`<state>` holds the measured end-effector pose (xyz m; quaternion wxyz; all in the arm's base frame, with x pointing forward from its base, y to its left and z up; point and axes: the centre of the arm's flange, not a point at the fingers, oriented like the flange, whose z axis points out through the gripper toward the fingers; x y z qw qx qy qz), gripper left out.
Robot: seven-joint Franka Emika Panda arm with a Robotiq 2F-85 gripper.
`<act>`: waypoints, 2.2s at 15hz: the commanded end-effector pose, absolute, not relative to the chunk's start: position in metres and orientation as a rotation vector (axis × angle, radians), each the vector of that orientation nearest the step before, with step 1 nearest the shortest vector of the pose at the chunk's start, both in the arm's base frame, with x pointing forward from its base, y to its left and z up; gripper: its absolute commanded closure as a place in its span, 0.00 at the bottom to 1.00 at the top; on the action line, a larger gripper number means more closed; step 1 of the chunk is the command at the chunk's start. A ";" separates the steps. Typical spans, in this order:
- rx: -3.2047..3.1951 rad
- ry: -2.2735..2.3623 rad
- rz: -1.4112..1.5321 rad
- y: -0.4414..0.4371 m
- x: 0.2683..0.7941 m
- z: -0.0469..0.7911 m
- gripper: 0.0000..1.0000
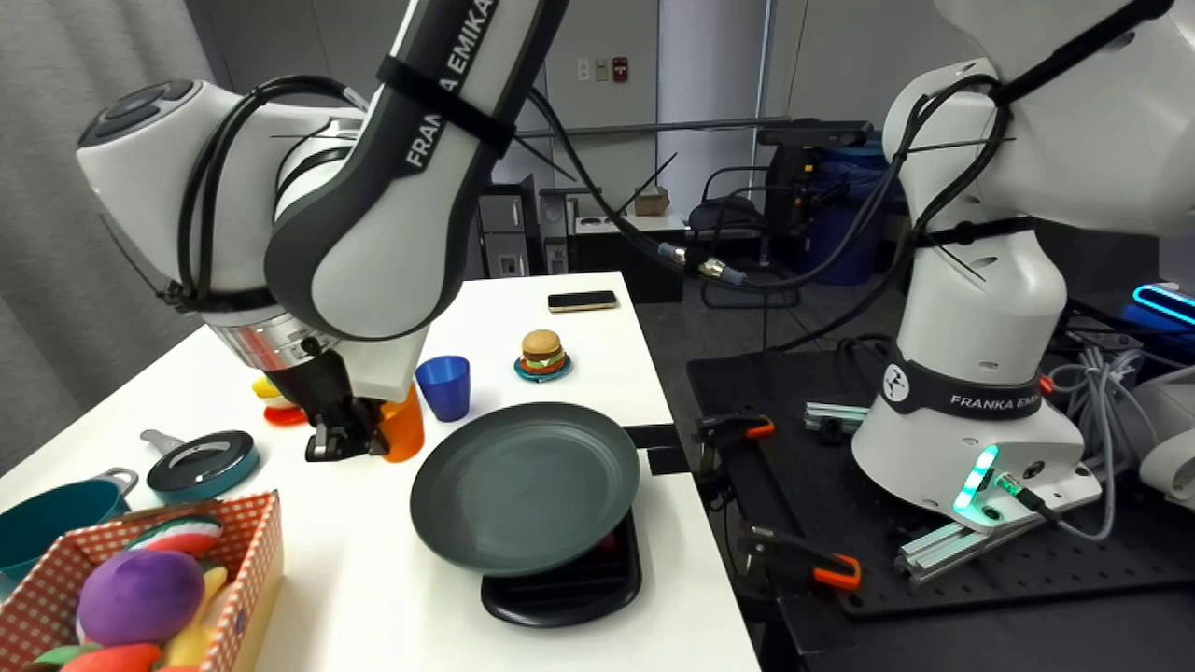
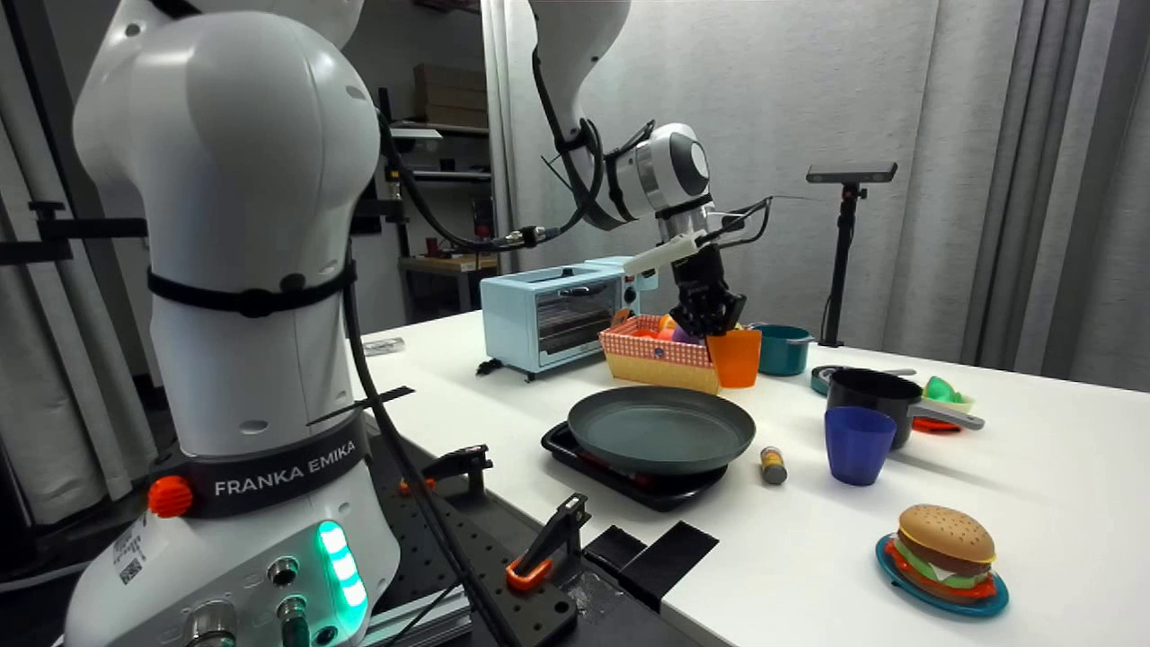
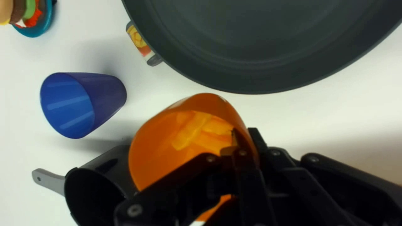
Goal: Pour the contents in the orange cup onto the grey plate.
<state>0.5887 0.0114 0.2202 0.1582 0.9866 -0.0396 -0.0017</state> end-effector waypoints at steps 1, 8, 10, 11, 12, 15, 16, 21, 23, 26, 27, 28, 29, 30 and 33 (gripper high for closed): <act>2.823 -0.129 0.042 0.012 0.547 0.239 0.99; 2.828 -0.064 0.011 0.030 0.500 0.234 0.99; 2.824 -0.050 0.018 0.035 0.490 0.237 0.99; 2.820 -0.046 0.024 0.037 0.485 0.240 0.99; 2.818 -0.043 0.030 0.038 0.480 0.245 0.99; 2.808 -0.046 0.057 0.041 0.468 0.256 0.99; 2.809 -0.048 0.063 0.042 0.464 0.260 0.99; 2.843 -0.029 0.083 0.056 0.449 0.272 0.99; 2.915 -0.001 0.083 0.062 0.447 0.275 0.99; 3.063 0.008 0.097 0.067 0.446 0.278 0.99; 3.122 0.009 0.094 0.066 0.447 0.278 0.99; 3.175 0.002 0.097 0.062 0.447 0.277 0.99; 3.221 -0.007 0.109 0.059 0.447 0.276 0.99; 3.254 -0.021 0.118 0.054 0.445 0.274 0.99; 3.367 -0.046 0.125 0.043 0.445 0.273 0.99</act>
